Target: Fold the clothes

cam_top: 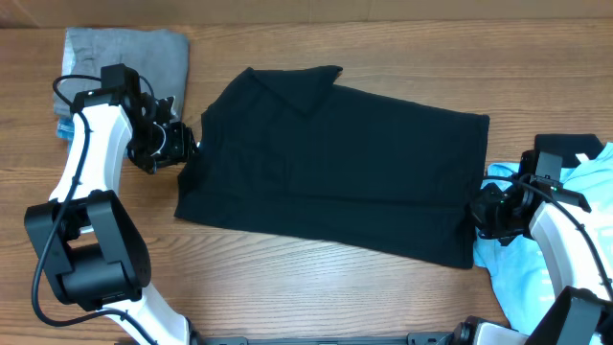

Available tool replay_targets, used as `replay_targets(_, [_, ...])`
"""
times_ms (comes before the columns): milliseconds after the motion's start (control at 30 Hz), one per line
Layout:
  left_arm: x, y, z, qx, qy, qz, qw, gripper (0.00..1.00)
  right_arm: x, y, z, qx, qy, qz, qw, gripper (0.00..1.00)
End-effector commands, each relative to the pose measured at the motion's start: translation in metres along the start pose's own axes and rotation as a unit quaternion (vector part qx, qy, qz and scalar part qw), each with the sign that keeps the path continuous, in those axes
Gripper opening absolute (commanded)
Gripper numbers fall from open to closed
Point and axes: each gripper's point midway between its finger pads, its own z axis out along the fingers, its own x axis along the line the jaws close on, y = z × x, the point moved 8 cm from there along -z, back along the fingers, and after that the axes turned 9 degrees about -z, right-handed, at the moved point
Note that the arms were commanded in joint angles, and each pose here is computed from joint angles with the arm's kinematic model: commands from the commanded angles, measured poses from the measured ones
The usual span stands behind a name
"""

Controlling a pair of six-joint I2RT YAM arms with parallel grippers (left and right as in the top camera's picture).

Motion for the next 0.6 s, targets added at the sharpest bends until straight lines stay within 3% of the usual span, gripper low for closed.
replay_targets(0, [-0.029,0.005,-0.003,-0.014,-0.096,0.095,0.991,0.59,0.004,0.009,-0.01,-0.028,-0.001,0.004,1.0,0.04])
replay_targets(167, [-0.056,0.012,0.003,-0.045,-0.103,0.163,0.98,0.68,0.004,0.009,-0.01,-0.028,-0.002,0.0,1.0,0.04])
replay_targets(333, [-0.08,0.021,0.026,-0.077,0.003,0.221,0.972,0.8,0.004,0.008,-0.01,-0.027,-0.002,0.001,1.0,0.04])
replay_targets(433, [-0.077,0.023,0.049,-0.063,0.054,0.205,0.975,0.75,0.003,0.007,-0.009,-0.023,-0.004,0.002,1.0,0.04])
replay_targets(567, [-0.067,0.023,0.072,-0.035,0.058,0.188,0.98,0.72,0.003,0.005,-0.009,-0.017,-0.004,0.003,1.0,0.04])
